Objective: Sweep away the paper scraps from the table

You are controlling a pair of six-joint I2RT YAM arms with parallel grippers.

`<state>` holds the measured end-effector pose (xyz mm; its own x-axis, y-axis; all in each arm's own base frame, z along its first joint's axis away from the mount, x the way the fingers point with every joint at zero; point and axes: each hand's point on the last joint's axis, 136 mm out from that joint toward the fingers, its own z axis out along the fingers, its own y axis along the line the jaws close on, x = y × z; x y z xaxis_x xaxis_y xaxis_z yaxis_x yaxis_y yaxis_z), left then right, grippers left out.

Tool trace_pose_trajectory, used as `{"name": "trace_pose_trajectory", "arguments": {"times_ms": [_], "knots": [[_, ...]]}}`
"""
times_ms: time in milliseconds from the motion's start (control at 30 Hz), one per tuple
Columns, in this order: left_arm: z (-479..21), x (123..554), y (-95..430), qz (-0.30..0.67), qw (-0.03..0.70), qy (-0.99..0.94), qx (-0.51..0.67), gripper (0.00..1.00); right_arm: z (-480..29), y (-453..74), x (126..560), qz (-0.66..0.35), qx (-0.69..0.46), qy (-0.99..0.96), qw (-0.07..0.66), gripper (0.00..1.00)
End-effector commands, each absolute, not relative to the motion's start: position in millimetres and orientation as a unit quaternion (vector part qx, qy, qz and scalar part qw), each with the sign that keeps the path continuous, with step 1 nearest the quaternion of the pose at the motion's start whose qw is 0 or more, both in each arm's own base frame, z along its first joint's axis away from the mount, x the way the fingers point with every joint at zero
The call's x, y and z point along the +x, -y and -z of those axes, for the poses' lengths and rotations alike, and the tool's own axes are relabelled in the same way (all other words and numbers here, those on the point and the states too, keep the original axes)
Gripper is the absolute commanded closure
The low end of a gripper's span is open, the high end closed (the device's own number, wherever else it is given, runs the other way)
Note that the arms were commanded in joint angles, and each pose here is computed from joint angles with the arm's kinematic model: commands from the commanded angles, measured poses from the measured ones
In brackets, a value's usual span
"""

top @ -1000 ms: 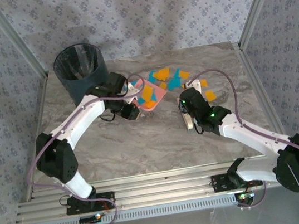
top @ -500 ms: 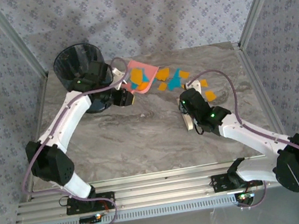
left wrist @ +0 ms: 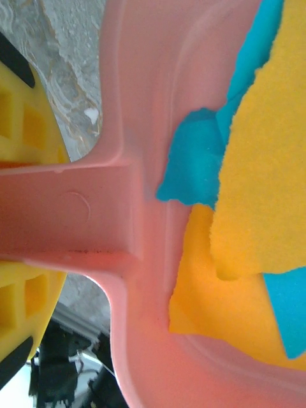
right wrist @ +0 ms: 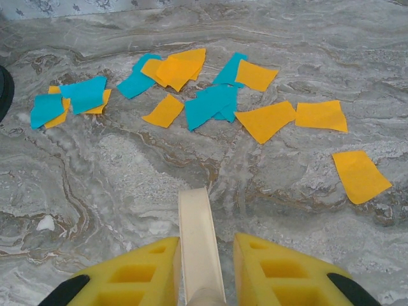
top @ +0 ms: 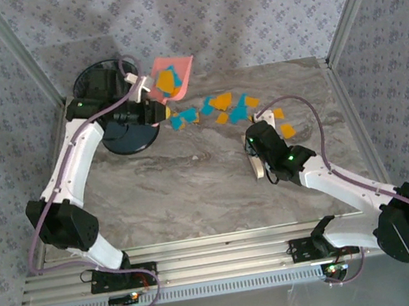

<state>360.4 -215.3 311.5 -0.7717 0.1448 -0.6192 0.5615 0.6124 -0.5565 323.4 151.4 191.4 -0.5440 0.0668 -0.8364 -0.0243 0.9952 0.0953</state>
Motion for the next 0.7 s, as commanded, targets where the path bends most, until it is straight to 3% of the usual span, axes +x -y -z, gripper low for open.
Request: {"name": "trace_pose_trajectory", "arguments": {"times_ms": [0,667], "knots": [[-347,371,214,0.451,0.287,-0.825,0.184,1.00,-200,-153,324,-0.058,0.019,-0.871,0.488,1.00],[-380,434,168,0.558,0.293,-0.776,0.035,1.00,-202,-151,323,-0.057,0.021,-0.871,0.488,1.00]]}}
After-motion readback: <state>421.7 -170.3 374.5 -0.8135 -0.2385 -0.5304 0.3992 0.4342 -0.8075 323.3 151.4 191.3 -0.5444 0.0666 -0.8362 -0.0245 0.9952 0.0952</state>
